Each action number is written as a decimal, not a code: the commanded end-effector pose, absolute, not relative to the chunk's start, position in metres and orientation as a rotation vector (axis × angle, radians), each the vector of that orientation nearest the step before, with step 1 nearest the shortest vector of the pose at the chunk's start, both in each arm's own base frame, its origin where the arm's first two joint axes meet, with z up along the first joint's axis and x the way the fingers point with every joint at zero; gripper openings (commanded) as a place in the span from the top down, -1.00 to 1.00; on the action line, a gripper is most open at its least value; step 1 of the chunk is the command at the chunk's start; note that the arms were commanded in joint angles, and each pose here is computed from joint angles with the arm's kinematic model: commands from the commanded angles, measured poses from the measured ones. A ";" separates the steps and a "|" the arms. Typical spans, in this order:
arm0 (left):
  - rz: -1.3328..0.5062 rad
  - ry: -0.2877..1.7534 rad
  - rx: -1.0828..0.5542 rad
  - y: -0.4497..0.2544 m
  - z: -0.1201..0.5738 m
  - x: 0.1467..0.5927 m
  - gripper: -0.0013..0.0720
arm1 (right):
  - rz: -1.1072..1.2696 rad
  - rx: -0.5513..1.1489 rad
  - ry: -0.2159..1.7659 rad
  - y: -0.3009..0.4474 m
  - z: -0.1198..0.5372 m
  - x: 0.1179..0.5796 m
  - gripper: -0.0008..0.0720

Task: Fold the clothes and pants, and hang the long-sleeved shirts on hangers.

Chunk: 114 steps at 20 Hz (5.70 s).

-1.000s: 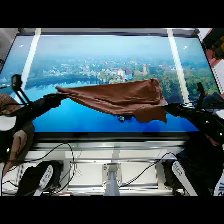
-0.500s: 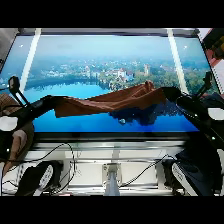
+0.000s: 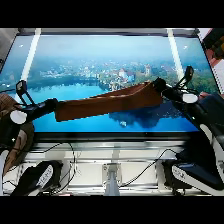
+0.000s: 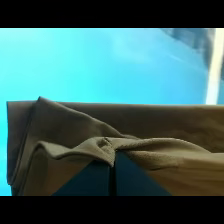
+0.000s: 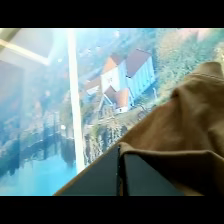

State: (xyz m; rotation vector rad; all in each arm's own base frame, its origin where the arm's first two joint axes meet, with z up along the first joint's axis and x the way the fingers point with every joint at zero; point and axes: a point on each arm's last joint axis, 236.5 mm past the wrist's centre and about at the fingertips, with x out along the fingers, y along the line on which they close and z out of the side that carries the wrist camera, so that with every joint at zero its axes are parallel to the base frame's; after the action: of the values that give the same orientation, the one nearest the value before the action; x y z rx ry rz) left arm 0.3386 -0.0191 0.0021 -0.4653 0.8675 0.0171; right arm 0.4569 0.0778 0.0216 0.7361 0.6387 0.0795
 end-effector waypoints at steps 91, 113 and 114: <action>-0.135 1.063 -0.604 0.020 -0.091 0.354 0.90 | 0.274 0.486 0.848 0.134 -0.023 0.469 -0.14; -0.532 0.509 -0.586 -0.112 0.182 0.421 0.90 | 0.517 0.629 0.879 0.382 -0.020 0.483 0.94; -0.547 0.514 -0.582 -0.119 0.182 0.419 0.90 | 0.513 0.660 0.910 0.393 -0.029 0.481 0.94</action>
State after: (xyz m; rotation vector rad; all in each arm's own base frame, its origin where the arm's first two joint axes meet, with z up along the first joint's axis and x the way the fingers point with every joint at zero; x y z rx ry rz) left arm 0.4231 -0.1052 0.1679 -0.5565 0.5381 -0.5075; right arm 0.4865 0.3597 -0.0067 0.5806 0.8213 0.5088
